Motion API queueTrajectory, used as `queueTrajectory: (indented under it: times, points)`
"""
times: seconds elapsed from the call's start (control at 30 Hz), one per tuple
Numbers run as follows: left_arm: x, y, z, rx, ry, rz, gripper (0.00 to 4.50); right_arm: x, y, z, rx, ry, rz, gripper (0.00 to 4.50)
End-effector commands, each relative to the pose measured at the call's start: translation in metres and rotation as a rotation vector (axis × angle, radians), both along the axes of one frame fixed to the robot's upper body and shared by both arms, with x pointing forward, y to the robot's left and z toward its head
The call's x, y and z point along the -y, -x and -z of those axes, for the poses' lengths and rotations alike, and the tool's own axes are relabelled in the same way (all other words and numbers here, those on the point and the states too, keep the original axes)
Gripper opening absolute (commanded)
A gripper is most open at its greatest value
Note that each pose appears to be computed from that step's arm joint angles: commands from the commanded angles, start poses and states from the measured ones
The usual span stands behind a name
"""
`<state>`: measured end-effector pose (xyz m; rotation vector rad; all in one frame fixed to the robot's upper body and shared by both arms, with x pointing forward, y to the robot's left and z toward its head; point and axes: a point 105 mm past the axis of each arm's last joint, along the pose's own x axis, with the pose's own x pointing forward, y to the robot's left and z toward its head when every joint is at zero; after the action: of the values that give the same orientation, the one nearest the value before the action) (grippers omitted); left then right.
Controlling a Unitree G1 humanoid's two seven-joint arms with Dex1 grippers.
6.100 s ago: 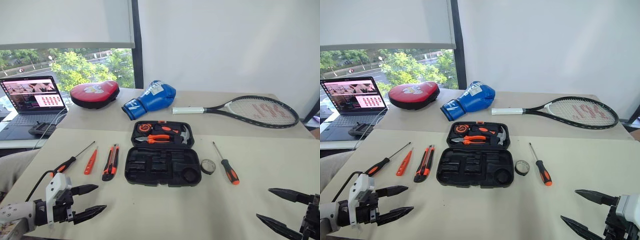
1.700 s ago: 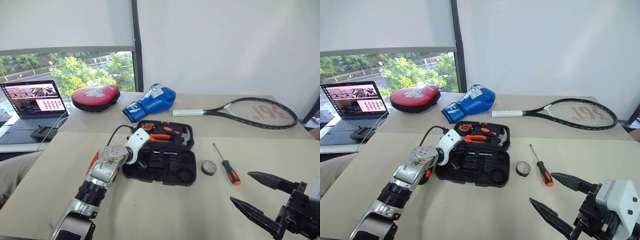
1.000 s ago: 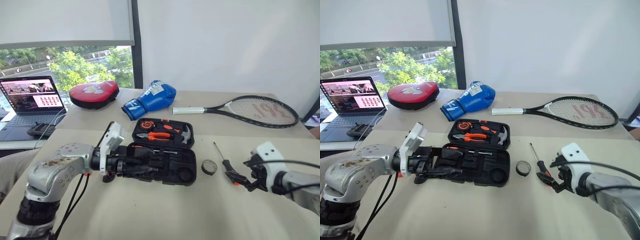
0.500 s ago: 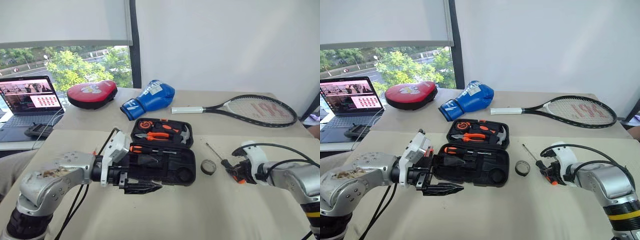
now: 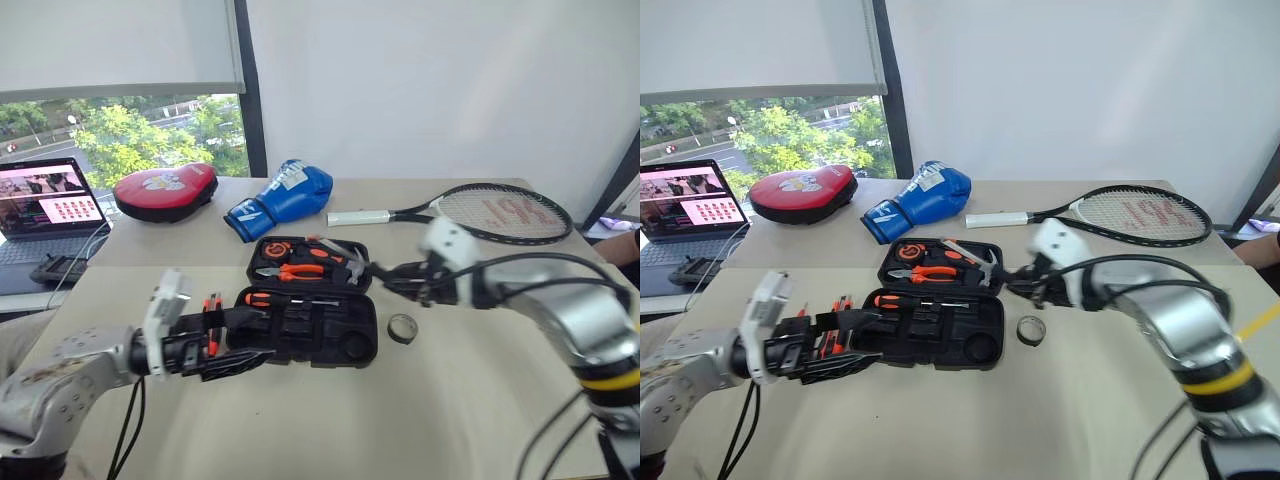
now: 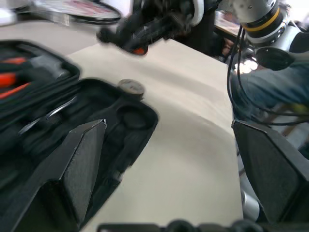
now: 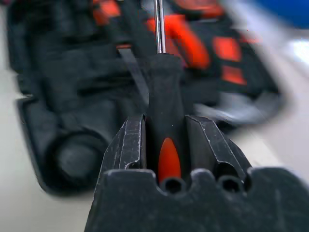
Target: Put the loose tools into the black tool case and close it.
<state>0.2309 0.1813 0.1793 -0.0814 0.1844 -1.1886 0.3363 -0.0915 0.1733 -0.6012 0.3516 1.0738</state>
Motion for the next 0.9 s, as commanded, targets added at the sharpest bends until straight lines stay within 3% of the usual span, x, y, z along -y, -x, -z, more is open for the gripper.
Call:
queueTrajectory:
  times: [0.03, 0.4, 0.6, 0.9]
  points:
    - [-0.013, 0.004, -0.009, 0.059, -0.022, -0.04, 4.5, -0.009, -0.009, 0.004, 0.011, 0.072, -0.059, 0.92]
    - [-0.01, 0.013, -0.01, 0.064, -0.024, -0.074, 4.5, -0.02, -0.019, 0.034, -0.063, 0.191, -0.134, 0.92]
    - [-0.01, 0.014, -0.011, 0.071, -0.025, -0.088, 4.5, -0.016, -0.011, 0.04, -0.096, 0.251, -0.222, 0.92]
    - [-0.007, 0.016, -0.01, 0.079, -0.035, -0.092, 4.5, -0.021, -0.017, 0.044, -0.081, 0.293, -0.267, 0.92]
